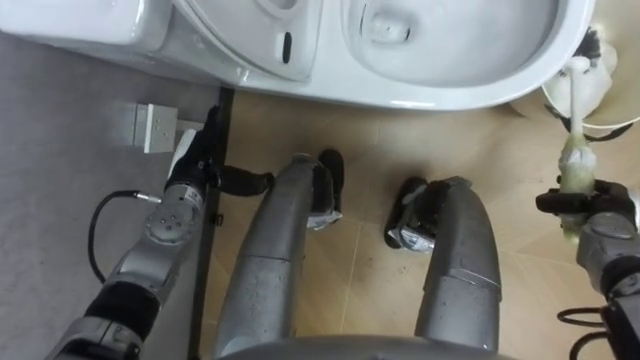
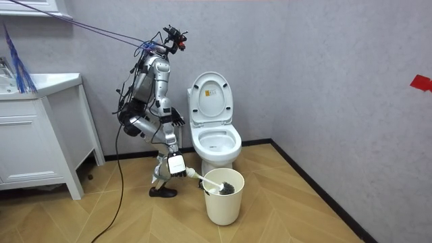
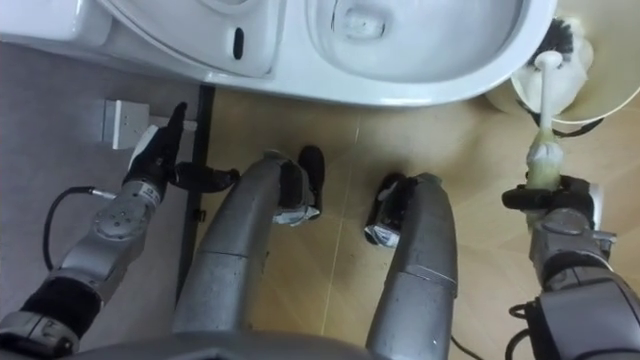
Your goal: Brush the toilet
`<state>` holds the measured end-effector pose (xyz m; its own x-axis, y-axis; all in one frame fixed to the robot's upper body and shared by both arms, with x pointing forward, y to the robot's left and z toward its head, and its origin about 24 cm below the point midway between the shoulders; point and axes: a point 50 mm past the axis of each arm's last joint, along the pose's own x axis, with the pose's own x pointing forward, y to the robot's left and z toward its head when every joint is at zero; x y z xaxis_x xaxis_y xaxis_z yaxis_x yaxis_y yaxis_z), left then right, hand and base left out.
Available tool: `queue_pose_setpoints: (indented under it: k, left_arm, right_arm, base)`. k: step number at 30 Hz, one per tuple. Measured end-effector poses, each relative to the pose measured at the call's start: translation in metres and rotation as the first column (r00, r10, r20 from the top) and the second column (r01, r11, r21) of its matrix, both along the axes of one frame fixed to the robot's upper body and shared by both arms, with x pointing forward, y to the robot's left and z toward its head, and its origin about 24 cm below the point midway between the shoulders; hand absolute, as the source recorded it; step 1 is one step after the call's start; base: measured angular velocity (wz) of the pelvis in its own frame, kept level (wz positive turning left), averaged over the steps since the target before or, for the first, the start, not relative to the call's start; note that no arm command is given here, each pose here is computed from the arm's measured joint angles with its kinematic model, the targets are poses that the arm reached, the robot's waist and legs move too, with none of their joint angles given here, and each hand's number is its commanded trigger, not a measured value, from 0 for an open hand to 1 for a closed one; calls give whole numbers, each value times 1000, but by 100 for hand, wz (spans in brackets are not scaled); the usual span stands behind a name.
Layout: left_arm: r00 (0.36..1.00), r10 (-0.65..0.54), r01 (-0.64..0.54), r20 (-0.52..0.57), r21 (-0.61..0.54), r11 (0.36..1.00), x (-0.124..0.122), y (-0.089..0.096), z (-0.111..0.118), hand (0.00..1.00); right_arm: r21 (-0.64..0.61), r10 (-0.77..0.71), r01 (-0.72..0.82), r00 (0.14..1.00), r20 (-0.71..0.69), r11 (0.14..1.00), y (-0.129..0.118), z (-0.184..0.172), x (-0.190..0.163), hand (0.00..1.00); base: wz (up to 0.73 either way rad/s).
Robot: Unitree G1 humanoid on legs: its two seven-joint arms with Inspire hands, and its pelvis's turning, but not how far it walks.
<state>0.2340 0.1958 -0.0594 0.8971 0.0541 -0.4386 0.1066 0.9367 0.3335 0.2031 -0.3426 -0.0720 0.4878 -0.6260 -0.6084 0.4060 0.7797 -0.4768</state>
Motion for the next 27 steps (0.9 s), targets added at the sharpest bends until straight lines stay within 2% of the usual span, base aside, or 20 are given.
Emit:
queue_pose_setpoints:
  k: [10, 14, 21, 27]
  left_arm:
    - [1000, 10, -10, -29, -9, 1000, -14, 2, -7, 0]
    - [996, 25, -25, -86, -6, 1000, -31, 6, -18, 0]
    - [982, 51, -53, -184, -8, 999, -58, 12, -36, 0]
    - [964, 92, -95, -248, -2, 995, -79, 19, -47, 0]
  right_arm:
    - [100, -34, 37, 999, -38, 994, 2, -16, -25, 100]
    - [154, -55, 64, 996, -67, 986, 7, -26, -39, 100]
    - [302, -153, 173, 984, -88, 937, 32, -49, -60, 100]
    - [371, -249, 271, 963, -106, 888, 44, -63, -84, 100]
  base:
    - [0]
    - [-7]
    - [-6]
    - [2]
